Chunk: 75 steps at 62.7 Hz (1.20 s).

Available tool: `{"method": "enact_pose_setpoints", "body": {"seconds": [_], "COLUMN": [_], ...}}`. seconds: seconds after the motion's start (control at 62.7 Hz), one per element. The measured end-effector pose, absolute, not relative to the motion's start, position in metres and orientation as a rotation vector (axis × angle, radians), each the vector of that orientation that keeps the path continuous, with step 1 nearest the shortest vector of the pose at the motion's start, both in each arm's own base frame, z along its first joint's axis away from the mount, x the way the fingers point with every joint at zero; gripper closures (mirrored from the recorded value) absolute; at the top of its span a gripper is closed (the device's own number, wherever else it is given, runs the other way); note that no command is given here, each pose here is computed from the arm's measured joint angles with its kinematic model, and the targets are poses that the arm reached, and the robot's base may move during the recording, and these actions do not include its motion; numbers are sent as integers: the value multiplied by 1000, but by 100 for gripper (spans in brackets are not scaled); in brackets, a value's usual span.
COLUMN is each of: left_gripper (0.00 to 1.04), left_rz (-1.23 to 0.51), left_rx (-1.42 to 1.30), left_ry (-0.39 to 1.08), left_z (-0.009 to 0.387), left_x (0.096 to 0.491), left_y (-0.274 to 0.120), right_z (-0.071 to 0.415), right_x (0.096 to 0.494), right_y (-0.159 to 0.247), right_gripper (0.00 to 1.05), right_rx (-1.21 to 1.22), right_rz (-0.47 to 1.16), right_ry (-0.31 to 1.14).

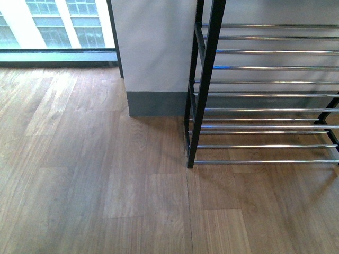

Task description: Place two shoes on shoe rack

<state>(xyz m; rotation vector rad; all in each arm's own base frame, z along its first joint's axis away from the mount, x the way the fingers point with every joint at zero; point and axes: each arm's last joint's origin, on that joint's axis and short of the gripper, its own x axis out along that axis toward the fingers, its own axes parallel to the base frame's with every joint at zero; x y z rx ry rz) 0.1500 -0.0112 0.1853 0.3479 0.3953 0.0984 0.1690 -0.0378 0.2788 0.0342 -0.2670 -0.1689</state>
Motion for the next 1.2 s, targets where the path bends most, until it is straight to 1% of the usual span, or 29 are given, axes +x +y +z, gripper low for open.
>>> {"method": "enact_pose_setpoints", "body": {"seconds": [0.08,0.144,0.191,0.223,0.303,0.447,0.479,0.638,0.67,0.718,0.829,1.196], "left_gripper": [103,103,103,103,103,103,103,103,103,103,103,103], "left_rz": [98,98,98,98,98,98,98,98,98,98,98,98], "left_rx": [348,348,348,348,348,348,348,348,348,348,348,348], "left_ry": [395,395,395,395,395,395,395,395,395,395,395,395], "left_z": [185,185,185,185,185,185,185,185,185,185,185,185], "left_x": [150,150,150,150,150,150,150,150,150,150,150,150], "left_y": [-11,-11,-11,-11,-11,-11,-11,-11,-11,-11,-11,-11], "right_z": [280,281,275,270,252,231,227,213,210,206,199,181], "right_x": [169,167,164,162,156,148,145,138,136,135,130,117], "right_y": [-38,-36,-33,-32,-26,-20,-18,-13,-12,-8,-1,0], "right_gripper": [10,17,26,29,43,66,73,100,103,103,103,103], "right_rx": [41,19,19,21,19,12,10,8,3,4,3,3], "right_rz": [-156,-79,-29,-21,-4,-11,-6,-5,-9,-31,3,-1], "right_ry": [-269,-178,-83,-53,-4,14,13,11,12,10,4,2]}}
